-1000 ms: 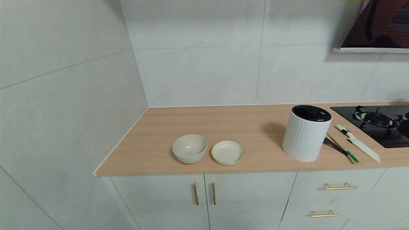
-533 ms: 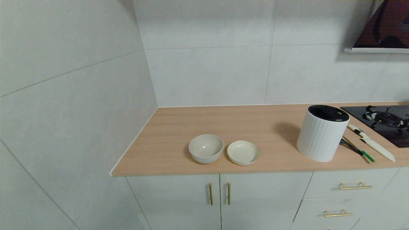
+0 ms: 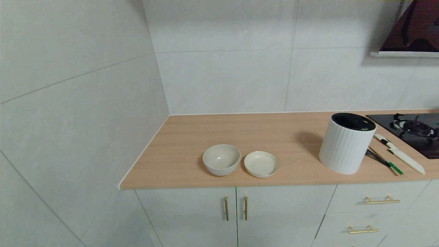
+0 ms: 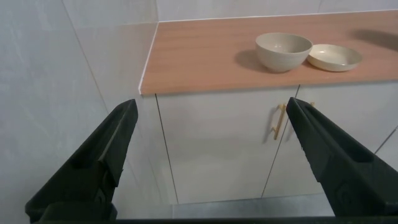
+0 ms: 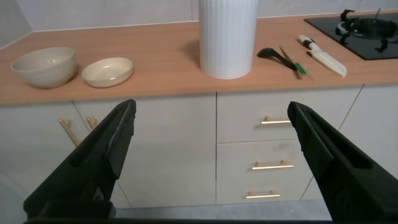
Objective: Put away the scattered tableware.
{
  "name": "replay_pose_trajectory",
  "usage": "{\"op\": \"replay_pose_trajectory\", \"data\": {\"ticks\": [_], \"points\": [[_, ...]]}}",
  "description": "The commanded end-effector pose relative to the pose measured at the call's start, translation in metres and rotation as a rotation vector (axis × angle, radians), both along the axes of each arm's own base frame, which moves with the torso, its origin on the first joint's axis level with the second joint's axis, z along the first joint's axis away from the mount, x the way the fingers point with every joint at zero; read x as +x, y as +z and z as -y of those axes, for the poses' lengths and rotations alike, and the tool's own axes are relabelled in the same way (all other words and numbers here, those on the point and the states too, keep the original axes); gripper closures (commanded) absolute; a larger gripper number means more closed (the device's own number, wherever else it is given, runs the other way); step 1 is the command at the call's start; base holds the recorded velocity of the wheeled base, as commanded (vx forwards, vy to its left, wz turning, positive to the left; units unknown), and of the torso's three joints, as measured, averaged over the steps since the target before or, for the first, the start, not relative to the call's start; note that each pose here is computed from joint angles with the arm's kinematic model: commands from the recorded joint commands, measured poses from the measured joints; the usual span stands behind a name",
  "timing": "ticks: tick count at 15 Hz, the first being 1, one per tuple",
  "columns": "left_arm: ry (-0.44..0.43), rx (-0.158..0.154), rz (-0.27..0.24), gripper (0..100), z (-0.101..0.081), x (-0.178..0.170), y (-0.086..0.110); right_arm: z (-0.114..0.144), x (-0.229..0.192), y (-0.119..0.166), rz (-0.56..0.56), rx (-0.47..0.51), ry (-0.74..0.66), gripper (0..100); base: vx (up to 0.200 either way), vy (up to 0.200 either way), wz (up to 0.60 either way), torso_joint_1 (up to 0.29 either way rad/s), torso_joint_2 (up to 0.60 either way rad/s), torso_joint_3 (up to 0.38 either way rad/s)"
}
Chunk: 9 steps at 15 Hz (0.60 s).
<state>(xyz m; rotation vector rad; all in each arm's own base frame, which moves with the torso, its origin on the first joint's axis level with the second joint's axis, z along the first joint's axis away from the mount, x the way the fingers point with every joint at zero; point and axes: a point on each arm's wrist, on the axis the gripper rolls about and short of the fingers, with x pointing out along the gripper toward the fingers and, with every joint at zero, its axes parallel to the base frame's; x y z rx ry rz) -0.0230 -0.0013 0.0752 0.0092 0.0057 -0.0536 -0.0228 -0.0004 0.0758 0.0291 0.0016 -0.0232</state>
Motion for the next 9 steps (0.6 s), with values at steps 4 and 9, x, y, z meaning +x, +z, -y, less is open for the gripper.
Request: {"op": "replay_pose_trajectory", "data": {"ticks": [4,9], "points": [[0.0,0.0,0.0,0,0.0,0.0,0.0,0.0,0.0,0.0,0.0,0.002,0.0,0,0.0,0.0,0.0,-0.103,0.23,0.119],[0.0,0.0,0.0,0,0.0,0.0,0.0,0.0,0.0,0.0,0.0,0.002,0.0,0,0.0,0.0,0.0,-0.208,0.46,0.246]]}}
